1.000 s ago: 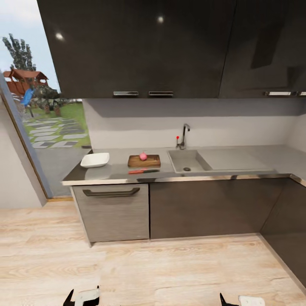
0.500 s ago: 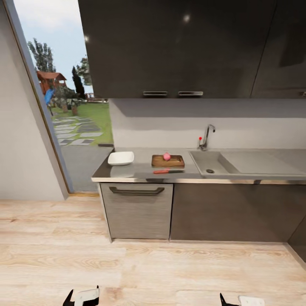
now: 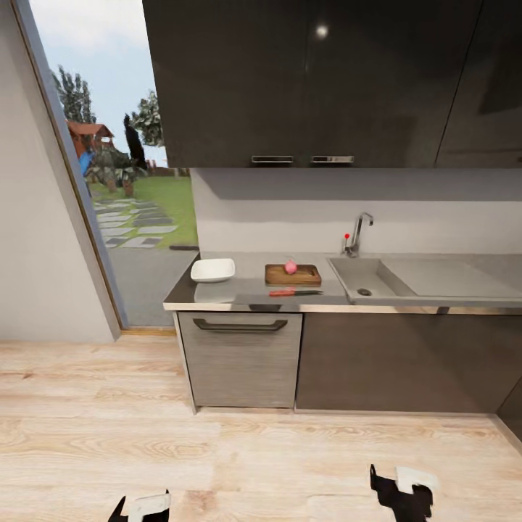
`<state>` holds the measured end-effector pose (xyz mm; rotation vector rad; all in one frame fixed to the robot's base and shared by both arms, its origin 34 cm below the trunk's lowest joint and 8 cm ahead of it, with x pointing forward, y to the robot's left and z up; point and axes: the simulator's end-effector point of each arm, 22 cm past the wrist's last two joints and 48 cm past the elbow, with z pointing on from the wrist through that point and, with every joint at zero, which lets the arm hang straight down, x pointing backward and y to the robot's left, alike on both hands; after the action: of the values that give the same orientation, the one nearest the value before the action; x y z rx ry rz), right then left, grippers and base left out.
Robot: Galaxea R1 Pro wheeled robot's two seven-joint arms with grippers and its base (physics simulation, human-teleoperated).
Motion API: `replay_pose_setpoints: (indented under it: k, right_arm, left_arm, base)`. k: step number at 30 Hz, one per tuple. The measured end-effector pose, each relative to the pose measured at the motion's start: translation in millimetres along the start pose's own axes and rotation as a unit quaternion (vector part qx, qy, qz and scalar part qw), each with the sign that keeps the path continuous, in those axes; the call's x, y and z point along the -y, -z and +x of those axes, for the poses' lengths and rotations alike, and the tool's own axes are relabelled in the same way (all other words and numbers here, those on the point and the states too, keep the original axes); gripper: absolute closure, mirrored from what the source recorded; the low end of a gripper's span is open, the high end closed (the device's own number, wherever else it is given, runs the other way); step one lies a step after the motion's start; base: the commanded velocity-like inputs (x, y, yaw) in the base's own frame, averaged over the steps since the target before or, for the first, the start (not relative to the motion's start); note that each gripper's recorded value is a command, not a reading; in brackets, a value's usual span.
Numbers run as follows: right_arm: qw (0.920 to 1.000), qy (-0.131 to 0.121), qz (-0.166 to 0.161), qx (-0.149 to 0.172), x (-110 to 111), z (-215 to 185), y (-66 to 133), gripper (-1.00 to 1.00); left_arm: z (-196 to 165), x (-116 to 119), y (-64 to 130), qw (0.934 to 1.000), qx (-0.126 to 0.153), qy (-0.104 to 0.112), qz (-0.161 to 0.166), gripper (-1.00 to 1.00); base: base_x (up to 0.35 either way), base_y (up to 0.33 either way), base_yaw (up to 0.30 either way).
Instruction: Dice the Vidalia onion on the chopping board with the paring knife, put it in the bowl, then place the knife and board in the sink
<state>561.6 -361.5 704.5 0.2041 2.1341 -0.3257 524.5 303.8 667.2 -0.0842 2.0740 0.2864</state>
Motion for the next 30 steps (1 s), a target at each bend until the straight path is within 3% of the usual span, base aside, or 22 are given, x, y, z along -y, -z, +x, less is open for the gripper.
replay_pose_setpoints:
  k: [4,7,10,17,23,26,27,28,30]
  right_arm:
    - [0.9994,0.027,0.012,0.020,-34,-82,-9.7,-1.00]
    - [0.9986,0.032,0.009,0.041,-57,-131,-6.9,-1.00]
    - [0.9974,0.028,0.010,0.065,-83,-190,-0.4,-1.00]
    - [0.9953,0.013,0.014,0.094,-114,-290,8.2,-1.00]
    - [0.9914,0.016,0.028,0.127,-116,-361,14.4,-1.00]
    - [0.9842,0.024,0.062,0.164,-112,-438,32.5,-1.00]
    - [0.9813,0.022,0.079,0.174,-106,-482,43.8,-1.00]
    - [0.9729,0.007,0.085,0.215,-99,-544,65.5,-1.00]
    - [0.9711,0.001,0.088,0.222,-96,-565,73.3,-1.00]
  left_arm:
    - [0,1,0.1,1.0000,-0.001,0.000,0.000,-1.00]
    - [0,1,0.2,1.0000,-0.001,0.000,0.000,-1.00]
    - [0,1,0.2,1.0000,-0.001,0.000,0.000,-1.00]
    - [0,2,0.4,1.0000,-0.001,0.001,0.001,-1.00]
    - [0,3,0.5,1.0000,-0.001,0.001,0.001,-1.00]
    - [0,3,0.6,1.0000,-0.001,0.001,0.002,-1.00]
    - [0,3,0.4,1.0000,-0.001,0.001,0.002,-1.00]
    - [0,3,0.6,1.0000,-0.001,0.001,0.002,-1.00]
    - [0,3,0.6,1.0000,-0.001,0.001,0.002,-1.00]
  base:
    - [0.000,0.000,0.000]
    - [0.000,0.000,0.000]
    - [0.000,0.000,0.000]
    - [0.000,0.000,0.000]
    - [0.000,0.000,0.000]
    - [0.000,0.000,0.000]
    - [0.000,0.000,0.000]
    - [0.000,0.000,0.000]
    - [0.000,0.000,0.000]
